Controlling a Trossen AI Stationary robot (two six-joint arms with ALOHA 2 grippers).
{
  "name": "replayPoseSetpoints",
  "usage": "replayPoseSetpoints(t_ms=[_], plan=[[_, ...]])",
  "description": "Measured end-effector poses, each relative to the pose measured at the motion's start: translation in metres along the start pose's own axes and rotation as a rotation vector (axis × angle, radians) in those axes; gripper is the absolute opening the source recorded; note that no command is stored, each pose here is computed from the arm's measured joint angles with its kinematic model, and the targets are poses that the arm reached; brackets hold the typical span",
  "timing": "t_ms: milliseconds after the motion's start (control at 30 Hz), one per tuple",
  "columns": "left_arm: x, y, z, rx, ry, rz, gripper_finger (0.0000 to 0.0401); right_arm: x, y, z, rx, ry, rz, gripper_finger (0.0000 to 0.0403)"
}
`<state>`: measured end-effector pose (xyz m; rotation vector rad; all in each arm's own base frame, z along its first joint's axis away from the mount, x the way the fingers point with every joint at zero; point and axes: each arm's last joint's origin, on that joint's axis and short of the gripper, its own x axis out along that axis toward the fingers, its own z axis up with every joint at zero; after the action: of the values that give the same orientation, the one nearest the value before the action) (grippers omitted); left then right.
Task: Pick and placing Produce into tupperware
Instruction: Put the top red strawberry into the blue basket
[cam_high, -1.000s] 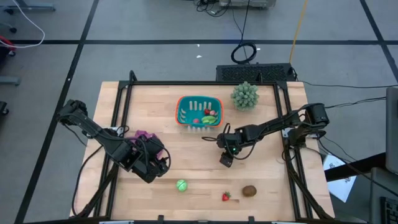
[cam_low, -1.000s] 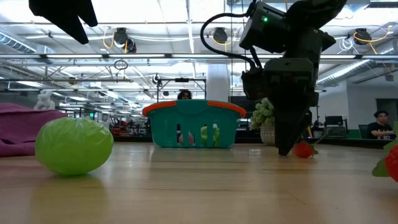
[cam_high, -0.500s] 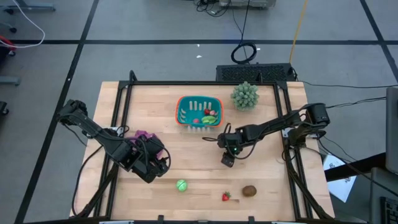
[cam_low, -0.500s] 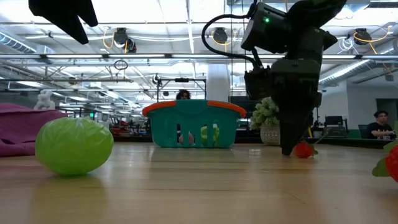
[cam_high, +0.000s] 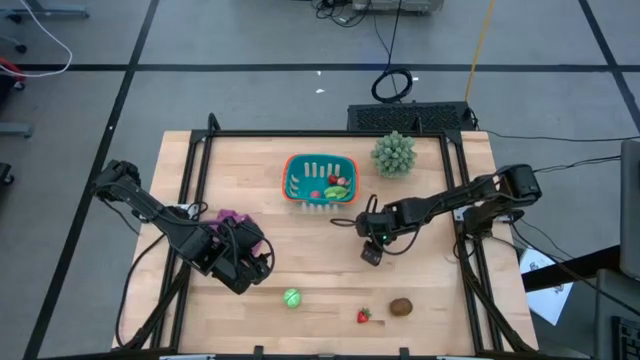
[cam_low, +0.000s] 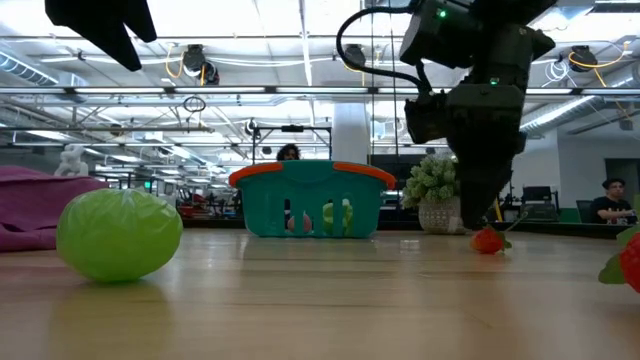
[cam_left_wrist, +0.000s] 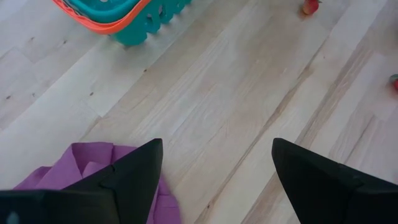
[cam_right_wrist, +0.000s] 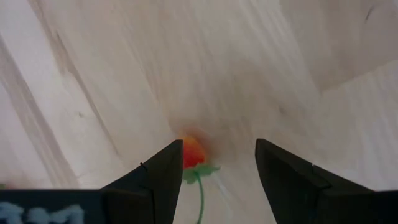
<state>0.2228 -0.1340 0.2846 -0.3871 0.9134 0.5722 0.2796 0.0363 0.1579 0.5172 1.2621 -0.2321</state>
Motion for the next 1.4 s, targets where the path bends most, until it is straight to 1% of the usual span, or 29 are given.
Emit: replayPoseSetpoints(t_ms=[400, 600, 800, 1133, 1233, 1400], plan=[[0.0, 0.0, 0.0, 0.0, 0.0, 0.0, 0.0308, 0.001, 0.011, -0.009, -0.007, 0.016, 0.007, 0.0192], [0.0, 0.0, 0.0, 0.0, 0.0, -0.001, 0.0308, 0.009, 0.011, -0.008, -0.004, 0.02, 0.0, 0.0192], [0.0, 0.0, 0.0, 0.0, 0.0, -0.001, 0.0308, 0.021, 0.01, -0.009, -0.007, 0.058, -0.028, 0.0192], [0.0, 0.0, 0.0, 0.0, 0.0, -0.001, 0.0308, 0.022, 0.01, -0.008, -0.025, 0.056, -0.027, 0.019], [0.0, 0.0, 0.0, 0.0, 0.0, -0.001, 0.0308, 0.022, 0.009, -0.008, -0.019, 0.048, -0.039, 0.0176], [0.0, 0.0, 0.0, 0.0, 0.0, -0.001, 0.0308, 0.022, 0.009, -0.009, -0.021, 0.047, -0.047, 0.0132]])
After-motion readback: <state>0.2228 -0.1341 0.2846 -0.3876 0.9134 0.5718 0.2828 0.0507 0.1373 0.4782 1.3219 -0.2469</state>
